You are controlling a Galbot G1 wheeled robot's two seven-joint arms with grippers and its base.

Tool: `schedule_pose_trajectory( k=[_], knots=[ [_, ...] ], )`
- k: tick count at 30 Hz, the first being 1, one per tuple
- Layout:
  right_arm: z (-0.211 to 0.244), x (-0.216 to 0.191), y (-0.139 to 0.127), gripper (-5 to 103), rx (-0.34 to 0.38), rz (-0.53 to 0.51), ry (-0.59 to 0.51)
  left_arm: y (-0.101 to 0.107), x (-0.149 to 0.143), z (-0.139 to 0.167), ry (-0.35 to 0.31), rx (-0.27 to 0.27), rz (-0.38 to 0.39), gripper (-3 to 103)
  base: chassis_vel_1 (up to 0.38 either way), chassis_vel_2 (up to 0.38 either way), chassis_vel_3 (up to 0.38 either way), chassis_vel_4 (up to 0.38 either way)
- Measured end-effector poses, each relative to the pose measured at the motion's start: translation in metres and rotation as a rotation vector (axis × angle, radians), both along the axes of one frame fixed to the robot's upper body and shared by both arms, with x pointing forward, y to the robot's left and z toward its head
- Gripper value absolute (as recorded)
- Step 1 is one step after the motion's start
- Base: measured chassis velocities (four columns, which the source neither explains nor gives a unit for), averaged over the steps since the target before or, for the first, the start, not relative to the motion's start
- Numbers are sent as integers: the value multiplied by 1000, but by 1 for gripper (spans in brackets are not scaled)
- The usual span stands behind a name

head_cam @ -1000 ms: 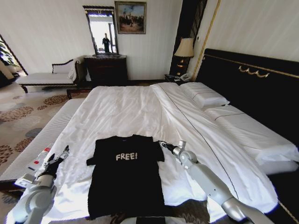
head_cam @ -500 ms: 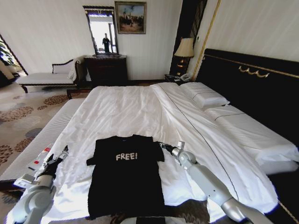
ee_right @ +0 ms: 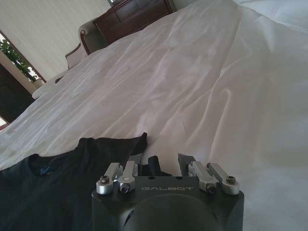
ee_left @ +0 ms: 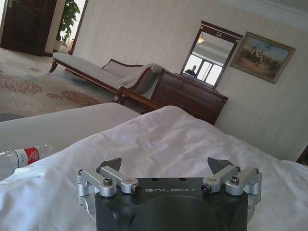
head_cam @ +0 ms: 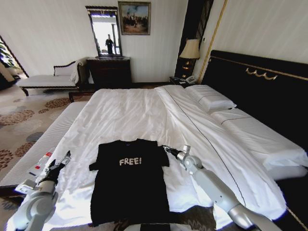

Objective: Fold the clothes on the bed.

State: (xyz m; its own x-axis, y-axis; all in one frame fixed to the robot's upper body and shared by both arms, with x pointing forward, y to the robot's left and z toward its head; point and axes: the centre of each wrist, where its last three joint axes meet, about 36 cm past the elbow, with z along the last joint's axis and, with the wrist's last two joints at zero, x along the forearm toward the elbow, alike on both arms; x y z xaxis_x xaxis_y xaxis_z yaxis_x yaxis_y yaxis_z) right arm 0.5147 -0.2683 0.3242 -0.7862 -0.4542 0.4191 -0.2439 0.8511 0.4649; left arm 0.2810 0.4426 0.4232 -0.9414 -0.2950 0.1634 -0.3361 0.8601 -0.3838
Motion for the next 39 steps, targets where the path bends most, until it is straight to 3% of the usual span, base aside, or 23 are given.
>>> schedule_pose_trajectory(
  k=[1, 4, 8, 9, 11, 12, 15, 16, 19, 22, 25, 28, 30, 34, 39],
  knots=[
    [0, 0, 0, 42, 0, 0, 0, 0, 0, 0, 0, 0, 0, 100, 0, 0, 0, 0],
    [-1, -2, 0, 58, 0, 2, 2, 0, 1, -1, 2, -1, 0, 100, 0, 0, 0, 0],
    [0, -5, 3, 64, 4, 9, 1, -1, 1, -3, 6, -3, 0, 100, 0, 0, 0, 0],
    [0, -5, 3, 75, 5, 10, 0, -1, 2, -4, 7, -3, 0, 100, 0, 0, 0, 0],
    [0, -6, 4, 75, 6, 11, 0, -1, 2, -5, 8, -3, 0, 100, 0, 0, 0, 0],
    [-1, -6, 4, 86, 6, 13, 1, -2, 2, -6, 10, -2, -1, 100, 0, 0, 0, 0],
    [-1, -6, 5, 86, 6, 16, 1, -2, 3, -7, 13, -2, -1, 100, 0, 0, 0, 0],
    [-1, -6, 5, 95, 5, 17, 2, -2, 3, -8, 14, -2, 0, 100, 0, 0, 0, 0],
    [-3, -7, 5, 83, 5, 20, 5, -1, 3, -9, 17, -2, 3, 100, 0, 0, 0, 0],
    [-3, -8, 6, 77, 4, 24, 8, -1, 3, -10, 18, -3, 5, 100, 0, 0, 0, 0],
    [-4, -9, 7, 61, 2, 28, 7, -1, 3, -11, 18, -3, 7, 100, 0, 0, 0, 0],
    [-4, -9, 7, 55, 2, 29, 6, 0, 3, -11, 18, -3, 8, 100, 0, 0, 0, 0],
    [-3, -9, 7, 44, 1, 31, 4, 0, 3, -11, 17, -3, 9, 100, 0, 0, 0, 0],
    [-2, -11, 7, 33, 1, 32, 2, 0, 3, -12, 18, -3, 11, 100, 0, 0, 0, 0],
    [0, -14, 5, 12, -3, 36, -5, 0, 2, -12, 18, -2, 12, 100, 0, 0, 0, 0]
  ],
)
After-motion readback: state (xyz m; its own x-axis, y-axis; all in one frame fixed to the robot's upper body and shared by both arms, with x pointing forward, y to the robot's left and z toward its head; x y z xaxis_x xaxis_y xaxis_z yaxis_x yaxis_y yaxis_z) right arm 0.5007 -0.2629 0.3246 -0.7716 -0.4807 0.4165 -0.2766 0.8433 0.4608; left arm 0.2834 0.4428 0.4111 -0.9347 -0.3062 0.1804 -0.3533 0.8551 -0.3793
